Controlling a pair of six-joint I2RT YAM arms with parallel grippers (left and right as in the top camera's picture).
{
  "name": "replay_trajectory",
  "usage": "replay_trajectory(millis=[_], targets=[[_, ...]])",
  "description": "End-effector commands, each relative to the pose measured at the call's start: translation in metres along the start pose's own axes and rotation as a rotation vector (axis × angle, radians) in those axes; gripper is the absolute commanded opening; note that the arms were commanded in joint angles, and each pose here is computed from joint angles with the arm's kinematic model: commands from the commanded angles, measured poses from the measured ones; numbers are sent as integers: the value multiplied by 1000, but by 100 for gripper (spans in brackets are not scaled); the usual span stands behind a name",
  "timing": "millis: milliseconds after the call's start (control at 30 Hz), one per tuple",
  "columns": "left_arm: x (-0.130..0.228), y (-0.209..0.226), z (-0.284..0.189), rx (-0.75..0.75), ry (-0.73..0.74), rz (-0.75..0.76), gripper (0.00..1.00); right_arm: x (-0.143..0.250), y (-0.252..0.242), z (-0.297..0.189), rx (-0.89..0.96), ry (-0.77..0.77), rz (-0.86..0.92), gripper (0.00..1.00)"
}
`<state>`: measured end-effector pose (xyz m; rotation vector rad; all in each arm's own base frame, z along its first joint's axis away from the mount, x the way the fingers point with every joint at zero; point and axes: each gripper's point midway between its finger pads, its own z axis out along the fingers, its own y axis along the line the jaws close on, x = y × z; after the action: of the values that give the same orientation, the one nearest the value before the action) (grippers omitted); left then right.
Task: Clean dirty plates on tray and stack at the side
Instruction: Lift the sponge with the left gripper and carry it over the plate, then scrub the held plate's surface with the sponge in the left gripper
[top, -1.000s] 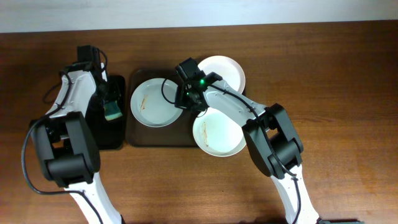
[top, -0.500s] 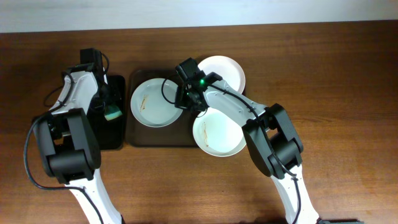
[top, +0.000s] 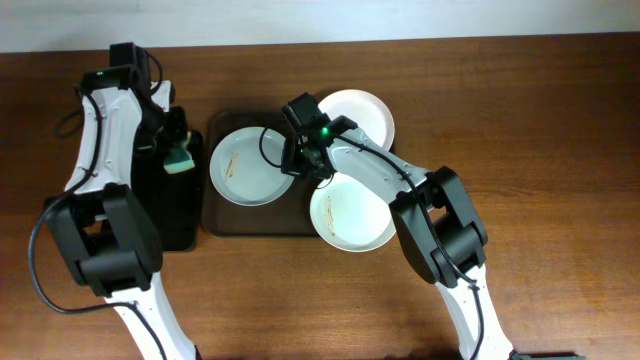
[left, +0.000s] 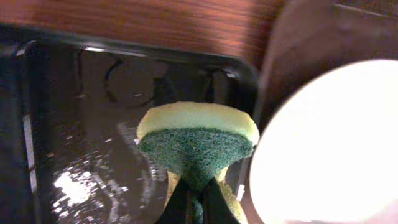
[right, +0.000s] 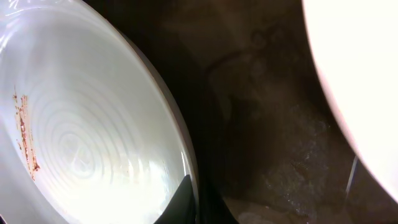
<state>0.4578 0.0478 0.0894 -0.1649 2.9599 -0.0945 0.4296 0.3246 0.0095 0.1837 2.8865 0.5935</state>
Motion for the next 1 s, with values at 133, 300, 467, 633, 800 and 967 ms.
replay_trajectory(millis=[133,300,467,633,800,967], targets=[[-17,-94,2,85,-124,293,1,1,-4,9,6,12,-5,4],[2,-108,49,75,-119,340,1,-3,-7,7,-3,17,7,4],[33,-89,78,10,-36,333,1,-4,-6,7,-10,13,8,4],[59,-90,75,44,70,352,1,-5,-8,7,-7,15,11,4],[19,-102,75,75,-102,426,1,-5,-8,7,-7,14,11,4],[-20,-59,68,-203,-239,280,1,-5,-8,7,-7,14,10,4]])
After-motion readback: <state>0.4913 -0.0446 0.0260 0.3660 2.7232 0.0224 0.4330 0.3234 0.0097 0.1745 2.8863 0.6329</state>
